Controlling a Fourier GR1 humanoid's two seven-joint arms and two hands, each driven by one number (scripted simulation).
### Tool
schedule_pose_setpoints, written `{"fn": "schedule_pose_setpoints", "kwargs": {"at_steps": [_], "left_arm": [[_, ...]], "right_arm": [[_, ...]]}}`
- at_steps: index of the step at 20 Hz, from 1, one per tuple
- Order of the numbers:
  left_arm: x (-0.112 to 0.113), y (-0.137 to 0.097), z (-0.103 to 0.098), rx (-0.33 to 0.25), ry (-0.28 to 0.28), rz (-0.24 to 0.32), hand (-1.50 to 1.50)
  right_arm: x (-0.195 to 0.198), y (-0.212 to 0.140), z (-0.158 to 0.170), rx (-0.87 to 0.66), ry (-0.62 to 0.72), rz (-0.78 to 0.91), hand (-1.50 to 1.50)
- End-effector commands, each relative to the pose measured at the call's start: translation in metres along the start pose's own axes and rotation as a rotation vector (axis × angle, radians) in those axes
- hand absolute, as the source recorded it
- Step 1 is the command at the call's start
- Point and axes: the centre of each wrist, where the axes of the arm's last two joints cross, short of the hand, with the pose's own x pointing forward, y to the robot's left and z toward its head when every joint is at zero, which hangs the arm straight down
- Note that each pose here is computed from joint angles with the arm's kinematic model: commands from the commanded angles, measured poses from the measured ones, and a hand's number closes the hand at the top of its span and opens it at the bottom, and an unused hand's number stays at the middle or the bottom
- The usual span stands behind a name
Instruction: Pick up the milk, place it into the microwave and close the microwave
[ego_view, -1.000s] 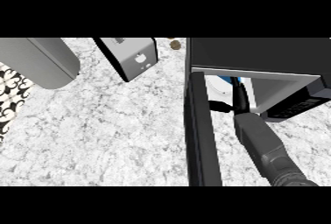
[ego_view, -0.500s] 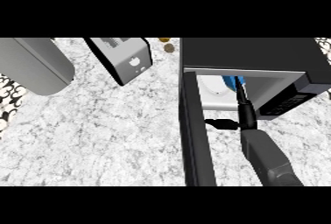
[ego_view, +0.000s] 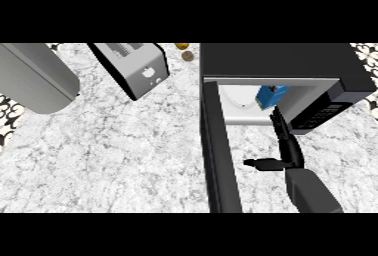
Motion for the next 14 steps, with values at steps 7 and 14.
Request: {"fn": "schedule_pose_setpoints", "kwargs": {"at_steps": [7, 14], "left_arm": [[-0.025, -0.013, -0.017, -0.078, 0.032, 0.031, -1.5], [-0.047, -0.026, -0.041, -0.307, 0.119, -0.021, -1.5]], "right_arm": [[-0.013, -0.054, 0.076, -0.041, -0.027, -0.042, -1.5], [0.003, -0.112, 0.105, -0.081, -0.019, 0.01, 1.5]]}}
